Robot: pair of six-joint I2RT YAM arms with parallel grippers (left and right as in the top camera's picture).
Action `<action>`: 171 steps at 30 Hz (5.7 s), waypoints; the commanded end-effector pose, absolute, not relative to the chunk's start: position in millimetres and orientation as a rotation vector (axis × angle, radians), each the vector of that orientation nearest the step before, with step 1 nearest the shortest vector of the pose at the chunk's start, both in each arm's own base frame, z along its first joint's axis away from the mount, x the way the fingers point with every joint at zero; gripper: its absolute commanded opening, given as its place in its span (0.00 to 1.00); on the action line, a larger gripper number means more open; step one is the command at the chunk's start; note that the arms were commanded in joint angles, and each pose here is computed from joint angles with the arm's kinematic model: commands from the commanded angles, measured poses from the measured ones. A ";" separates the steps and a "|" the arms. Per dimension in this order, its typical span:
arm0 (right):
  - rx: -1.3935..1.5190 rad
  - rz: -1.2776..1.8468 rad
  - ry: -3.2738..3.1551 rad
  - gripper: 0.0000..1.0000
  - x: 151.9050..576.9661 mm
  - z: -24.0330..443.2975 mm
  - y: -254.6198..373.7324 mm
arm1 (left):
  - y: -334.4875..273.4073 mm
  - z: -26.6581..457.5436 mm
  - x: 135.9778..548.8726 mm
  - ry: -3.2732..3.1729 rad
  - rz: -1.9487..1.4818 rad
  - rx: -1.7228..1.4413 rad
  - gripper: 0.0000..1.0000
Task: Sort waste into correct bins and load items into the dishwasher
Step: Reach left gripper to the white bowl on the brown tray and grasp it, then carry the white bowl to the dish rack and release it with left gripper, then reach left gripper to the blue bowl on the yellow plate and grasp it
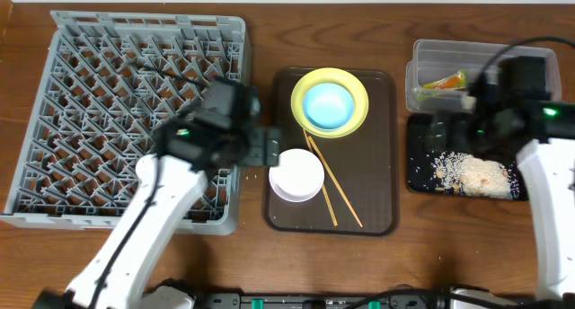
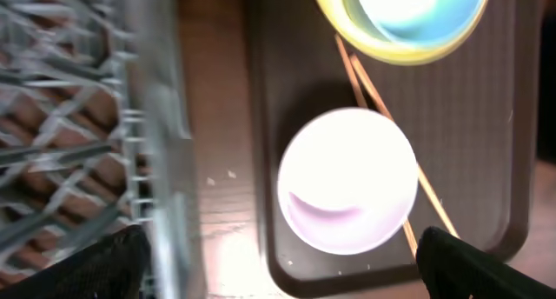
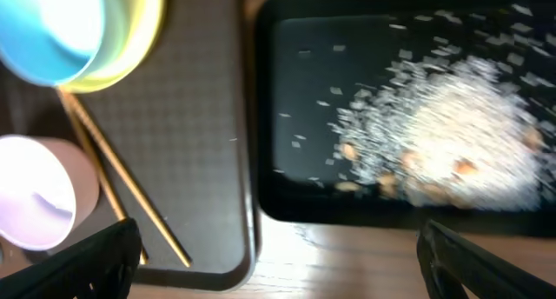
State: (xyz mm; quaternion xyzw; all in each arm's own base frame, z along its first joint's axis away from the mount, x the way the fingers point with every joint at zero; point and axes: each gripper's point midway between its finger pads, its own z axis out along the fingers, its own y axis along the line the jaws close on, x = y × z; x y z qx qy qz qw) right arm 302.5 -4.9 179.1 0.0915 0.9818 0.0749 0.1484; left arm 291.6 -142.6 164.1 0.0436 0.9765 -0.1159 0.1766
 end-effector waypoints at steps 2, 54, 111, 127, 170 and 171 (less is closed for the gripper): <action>0.384 0.217 2.789 0.99 299.9 189.6 -24.5 | -168.2 146.6 291.1 2.808 -0.311 0.196 0.99; 0.415 0.214 2.793 0.99 297.3 188.7 -30.0 | -232.4 137.2 293.9 2.602 0.104 0.571 0.07; 0.423 0.217 2.825 0.99 289.8 186.4 -28.6 | 87.4 126.7 414.0 2.094 -1.518 -0.585 0.13; 0.422 0.217 2.821 0.99 290.6 186.6 -28.8 | 100.9 147.7 384.2 2.243 -1.270 -0.736 0.55; 0.545 0.078 2.861 0.99 275.7 181.7 -47.2 | -335.0 99.8 420.8 2.478 -0.361 0.801 0.68; 0.546 0.078 2.862 0.99 275.6 181.7 -47.3 | -338.2 90.2 418.7 2.488 -0.355 0.821 0.68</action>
